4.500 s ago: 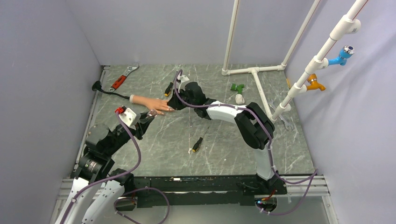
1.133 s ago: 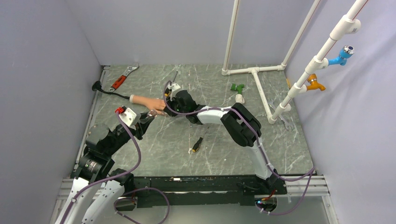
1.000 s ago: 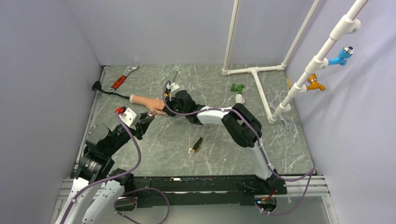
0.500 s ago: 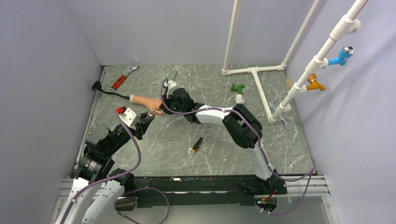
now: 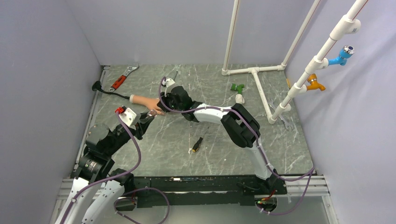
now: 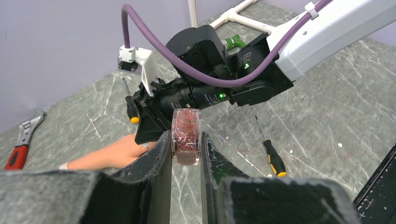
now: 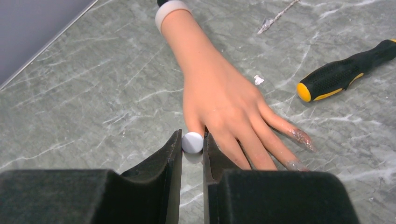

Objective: Paint the nails
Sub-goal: Paint the nail polish on the nail.

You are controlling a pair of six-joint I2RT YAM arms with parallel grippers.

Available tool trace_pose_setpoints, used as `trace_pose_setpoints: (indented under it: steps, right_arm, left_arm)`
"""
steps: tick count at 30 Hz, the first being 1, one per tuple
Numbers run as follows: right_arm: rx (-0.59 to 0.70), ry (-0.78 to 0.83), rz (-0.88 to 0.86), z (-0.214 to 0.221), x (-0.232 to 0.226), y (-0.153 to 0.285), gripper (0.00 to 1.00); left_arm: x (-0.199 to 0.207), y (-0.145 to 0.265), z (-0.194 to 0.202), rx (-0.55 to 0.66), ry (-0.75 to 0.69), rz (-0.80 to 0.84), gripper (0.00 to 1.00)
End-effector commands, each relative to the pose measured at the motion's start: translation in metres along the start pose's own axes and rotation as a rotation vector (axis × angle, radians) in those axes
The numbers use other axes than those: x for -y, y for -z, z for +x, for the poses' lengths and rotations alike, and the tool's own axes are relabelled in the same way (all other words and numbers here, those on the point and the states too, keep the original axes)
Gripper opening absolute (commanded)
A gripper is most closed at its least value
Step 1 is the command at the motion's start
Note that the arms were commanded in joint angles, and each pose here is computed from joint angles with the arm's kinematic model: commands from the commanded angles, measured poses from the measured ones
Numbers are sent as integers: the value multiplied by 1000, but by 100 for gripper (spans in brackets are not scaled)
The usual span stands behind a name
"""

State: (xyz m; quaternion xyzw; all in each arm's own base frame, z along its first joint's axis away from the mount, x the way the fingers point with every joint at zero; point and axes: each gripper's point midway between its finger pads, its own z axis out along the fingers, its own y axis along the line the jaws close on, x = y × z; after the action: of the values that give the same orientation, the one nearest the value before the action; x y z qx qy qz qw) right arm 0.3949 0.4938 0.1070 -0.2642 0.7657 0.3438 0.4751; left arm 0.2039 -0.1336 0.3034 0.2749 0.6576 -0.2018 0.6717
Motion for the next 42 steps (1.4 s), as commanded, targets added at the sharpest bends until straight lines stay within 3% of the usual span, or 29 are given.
trace_pose_setpoints:
  steps: [1, 15, 42]
  right_arm:
    - [11, 19, 5, -2, 1, -4, 0]
    - [-30, 32, 25, 19, 8, -6, 0]
    - [-29, 67, 76, 19, 17, 8, 0]
  left_arm:
    - [-4, 3, -16, 45, -6, -25, 0]
    - [-5, 4, -17, 46, -5, -29, 0]
    - [-5, 3, -17, 46, -5, -27, 0]
